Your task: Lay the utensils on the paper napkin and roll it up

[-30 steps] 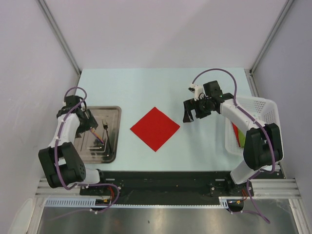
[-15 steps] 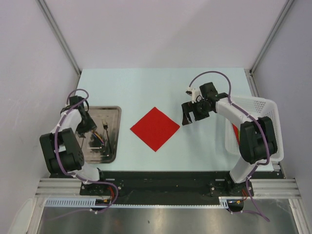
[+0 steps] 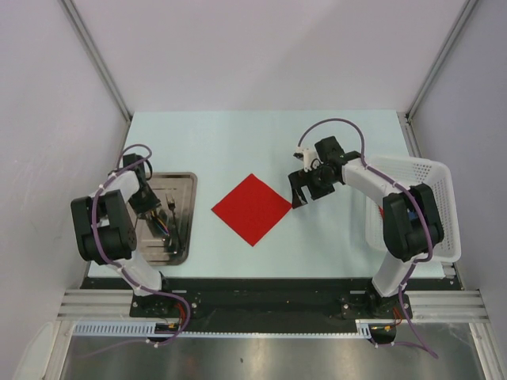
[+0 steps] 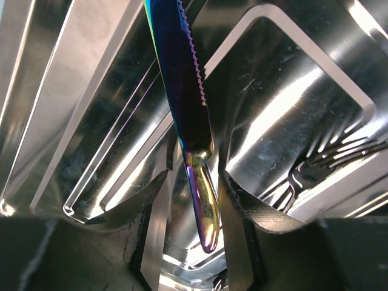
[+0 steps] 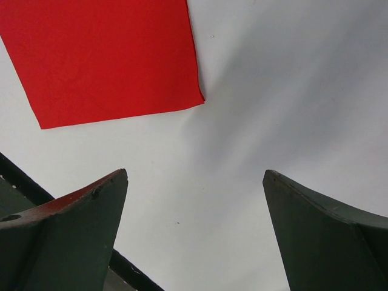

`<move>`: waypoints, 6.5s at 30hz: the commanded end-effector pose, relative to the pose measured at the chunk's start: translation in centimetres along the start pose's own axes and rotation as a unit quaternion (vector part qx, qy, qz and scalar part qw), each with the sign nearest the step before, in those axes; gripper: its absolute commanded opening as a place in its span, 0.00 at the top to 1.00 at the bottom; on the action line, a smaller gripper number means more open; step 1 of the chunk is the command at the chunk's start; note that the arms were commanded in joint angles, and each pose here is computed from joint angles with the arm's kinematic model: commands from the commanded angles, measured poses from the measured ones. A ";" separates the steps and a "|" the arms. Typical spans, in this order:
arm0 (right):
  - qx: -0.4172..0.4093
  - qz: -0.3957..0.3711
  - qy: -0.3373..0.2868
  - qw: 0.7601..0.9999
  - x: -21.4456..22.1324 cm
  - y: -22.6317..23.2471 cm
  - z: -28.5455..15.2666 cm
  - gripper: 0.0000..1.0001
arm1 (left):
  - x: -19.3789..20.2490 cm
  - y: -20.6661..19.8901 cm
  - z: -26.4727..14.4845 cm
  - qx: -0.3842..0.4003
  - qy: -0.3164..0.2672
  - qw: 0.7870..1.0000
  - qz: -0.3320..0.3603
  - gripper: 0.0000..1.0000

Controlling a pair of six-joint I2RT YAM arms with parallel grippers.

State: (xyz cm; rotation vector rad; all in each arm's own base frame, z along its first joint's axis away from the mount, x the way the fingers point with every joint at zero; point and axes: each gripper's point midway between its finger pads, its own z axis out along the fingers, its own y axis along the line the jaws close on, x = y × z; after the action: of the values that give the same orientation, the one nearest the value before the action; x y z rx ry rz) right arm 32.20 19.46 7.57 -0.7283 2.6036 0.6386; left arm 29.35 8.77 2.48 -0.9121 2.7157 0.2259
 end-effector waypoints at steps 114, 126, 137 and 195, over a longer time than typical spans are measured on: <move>0.031 0.103 -0.041 0.993 1.7 -6.6 -5.5 0.00 | 14.2 -30.4 -5.7 0.167 0.038 0.952 0.252 0.73; 0.028 0.084 -0.053 0.995 0.5 -6.1 -6.3 0.00 | 6.8 -31.7 -16.2 0.248 -0.092 0.932 0.247 0.47; 0.015 0.060 -0.055 0.997 -0.4 -4.4 -5.5 0.00 | 2.1 -13.9 -11.5 0.169 -0.058 0.971 0.159 0.40; 0.021 0.079 -0.030 0.996 1.2 -5.0 -3.8 0.00 | 9.6 -34.8 -15.2 0.324 -0.007 0.913 0.247 1.00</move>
State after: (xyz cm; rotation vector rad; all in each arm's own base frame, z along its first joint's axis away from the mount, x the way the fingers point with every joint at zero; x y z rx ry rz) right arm 32.51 13.43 7.29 -0.5016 2.6805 0.6473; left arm 39.53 -25.30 12.04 0.0071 2.6652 -0.4979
